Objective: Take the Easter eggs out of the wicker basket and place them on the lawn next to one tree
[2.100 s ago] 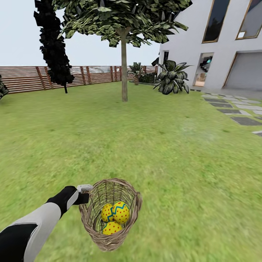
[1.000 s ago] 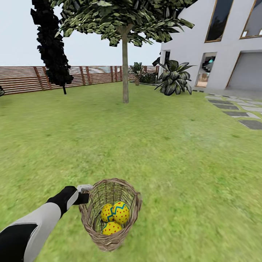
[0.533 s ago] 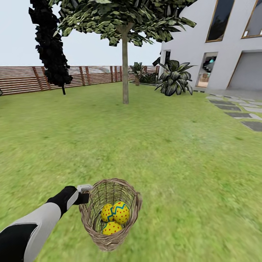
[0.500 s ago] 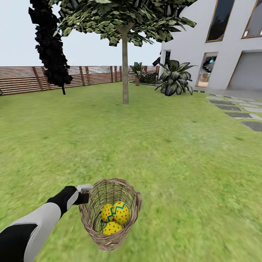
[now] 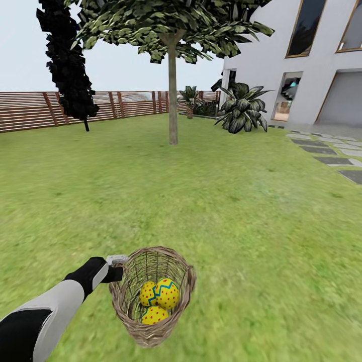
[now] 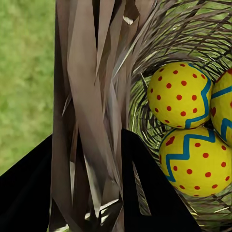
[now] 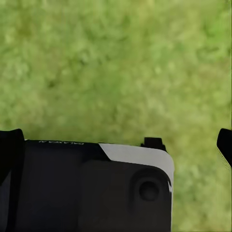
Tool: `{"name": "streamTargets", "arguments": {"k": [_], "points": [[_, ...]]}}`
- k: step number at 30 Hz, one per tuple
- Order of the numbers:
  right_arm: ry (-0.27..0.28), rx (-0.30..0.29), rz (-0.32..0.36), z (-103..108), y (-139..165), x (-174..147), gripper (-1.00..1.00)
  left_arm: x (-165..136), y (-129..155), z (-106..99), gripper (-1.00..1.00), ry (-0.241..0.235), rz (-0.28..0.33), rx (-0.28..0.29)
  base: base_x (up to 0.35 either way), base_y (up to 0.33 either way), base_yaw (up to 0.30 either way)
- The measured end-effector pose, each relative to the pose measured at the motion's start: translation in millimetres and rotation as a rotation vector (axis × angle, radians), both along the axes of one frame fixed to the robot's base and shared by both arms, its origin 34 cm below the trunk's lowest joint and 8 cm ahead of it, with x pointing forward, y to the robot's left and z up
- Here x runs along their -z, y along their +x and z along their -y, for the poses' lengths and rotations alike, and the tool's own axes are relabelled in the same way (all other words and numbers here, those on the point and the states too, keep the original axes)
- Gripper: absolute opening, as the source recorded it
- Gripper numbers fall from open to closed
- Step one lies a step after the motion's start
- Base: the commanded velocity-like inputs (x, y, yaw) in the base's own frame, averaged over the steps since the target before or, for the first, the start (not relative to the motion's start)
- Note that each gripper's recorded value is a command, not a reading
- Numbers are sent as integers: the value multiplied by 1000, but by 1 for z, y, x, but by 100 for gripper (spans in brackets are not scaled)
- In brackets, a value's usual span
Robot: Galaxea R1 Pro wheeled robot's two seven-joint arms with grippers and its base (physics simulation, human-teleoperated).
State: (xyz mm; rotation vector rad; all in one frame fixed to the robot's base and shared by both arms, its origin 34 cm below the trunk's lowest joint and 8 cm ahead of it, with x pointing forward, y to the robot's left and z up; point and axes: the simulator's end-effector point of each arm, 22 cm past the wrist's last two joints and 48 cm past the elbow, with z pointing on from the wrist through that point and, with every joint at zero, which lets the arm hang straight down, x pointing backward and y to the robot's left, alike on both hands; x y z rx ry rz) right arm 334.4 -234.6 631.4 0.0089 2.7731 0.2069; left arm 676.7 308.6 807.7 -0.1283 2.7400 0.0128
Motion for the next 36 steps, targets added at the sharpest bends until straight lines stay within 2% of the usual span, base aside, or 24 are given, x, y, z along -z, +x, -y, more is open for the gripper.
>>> {"name": "streamTargets", "arguments": {"k": [36], "points": [[0, 0, 0, 0, 0, 0, 100, 0, 0, 0, -100, 0, 0, 0, 313, 0, 0]]}}
